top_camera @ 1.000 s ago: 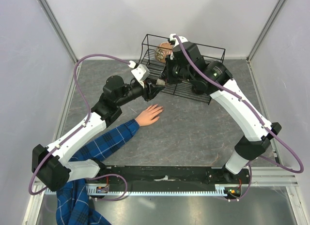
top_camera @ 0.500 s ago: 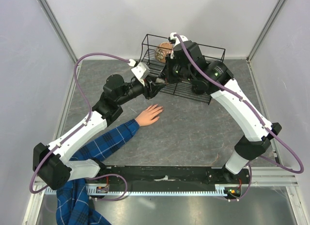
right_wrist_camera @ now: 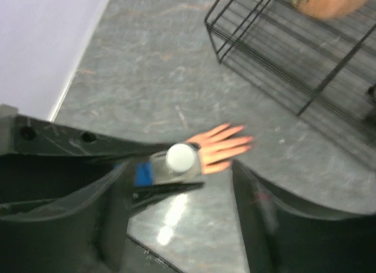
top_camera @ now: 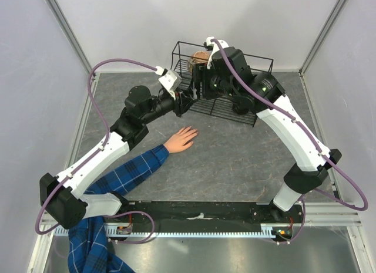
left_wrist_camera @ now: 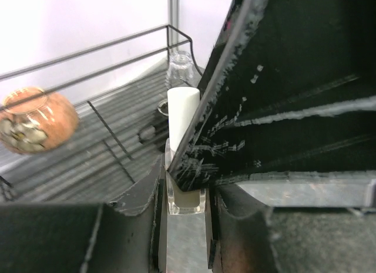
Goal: Paint the nails
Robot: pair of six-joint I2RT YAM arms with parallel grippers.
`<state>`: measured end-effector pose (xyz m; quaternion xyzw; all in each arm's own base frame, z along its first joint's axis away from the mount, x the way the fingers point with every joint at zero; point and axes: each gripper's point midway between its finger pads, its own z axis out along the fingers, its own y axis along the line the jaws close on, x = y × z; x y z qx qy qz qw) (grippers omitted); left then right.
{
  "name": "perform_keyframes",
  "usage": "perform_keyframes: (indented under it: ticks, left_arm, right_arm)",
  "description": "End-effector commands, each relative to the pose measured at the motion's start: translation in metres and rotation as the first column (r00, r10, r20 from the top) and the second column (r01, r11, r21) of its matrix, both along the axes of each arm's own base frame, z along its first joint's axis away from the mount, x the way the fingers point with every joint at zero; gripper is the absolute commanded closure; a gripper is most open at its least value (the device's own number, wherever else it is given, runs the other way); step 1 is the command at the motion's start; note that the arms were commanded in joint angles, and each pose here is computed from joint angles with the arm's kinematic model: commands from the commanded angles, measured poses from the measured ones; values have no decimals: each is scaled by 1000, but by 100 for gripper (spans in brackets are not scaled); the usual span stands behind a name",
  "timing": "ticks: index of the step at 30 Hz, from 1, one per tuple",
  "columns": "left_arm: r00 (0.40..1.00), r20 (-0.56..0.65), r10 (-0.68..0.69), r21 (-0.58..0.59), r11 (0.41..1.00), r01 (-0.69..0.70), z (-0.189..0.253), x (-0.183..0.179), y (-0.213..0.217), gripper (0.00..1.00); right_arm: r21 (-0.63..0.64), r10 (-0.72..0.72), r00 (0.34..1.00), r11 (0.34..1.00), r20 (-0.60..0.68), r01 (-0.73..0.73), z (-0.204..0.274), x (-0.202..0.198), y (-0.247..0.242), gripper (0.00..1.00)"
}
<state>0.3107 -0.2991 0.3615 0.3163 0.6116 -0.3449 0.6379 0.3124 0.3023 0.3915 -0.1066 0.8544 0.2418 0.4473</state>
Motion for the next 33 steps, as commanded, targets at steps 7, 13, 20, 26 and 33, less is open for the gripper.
perform_keyframes:
  ticks: [7,13,20,26,33]
  left_arm:
    - [975,-184,-124,-160,983,94,26,-39,4,98]
    - [970,-218,-106,-208,976,60,33,-36,7,98]
    - [972,-208,-112,-224,972,64,40,-34,5,98]
    - [973,-180,-145,-251,963,97,48,-38,2,98]
    - [969,-171,-176,-260,957,128,52,-44,1,98]
  right_arm:
    - [49,83,988,995,133,-90,55,-19,-41,10]
    - [182,170,980,965,102,-187,58,-26,-11,47]
    - [213,216,971,949,101,-233,57,-24,4,48]
    - [210,235,968,946,84,-247,48,-22,10,50]
    - [205,234,969,948,76,-245,41,-18,13,58]
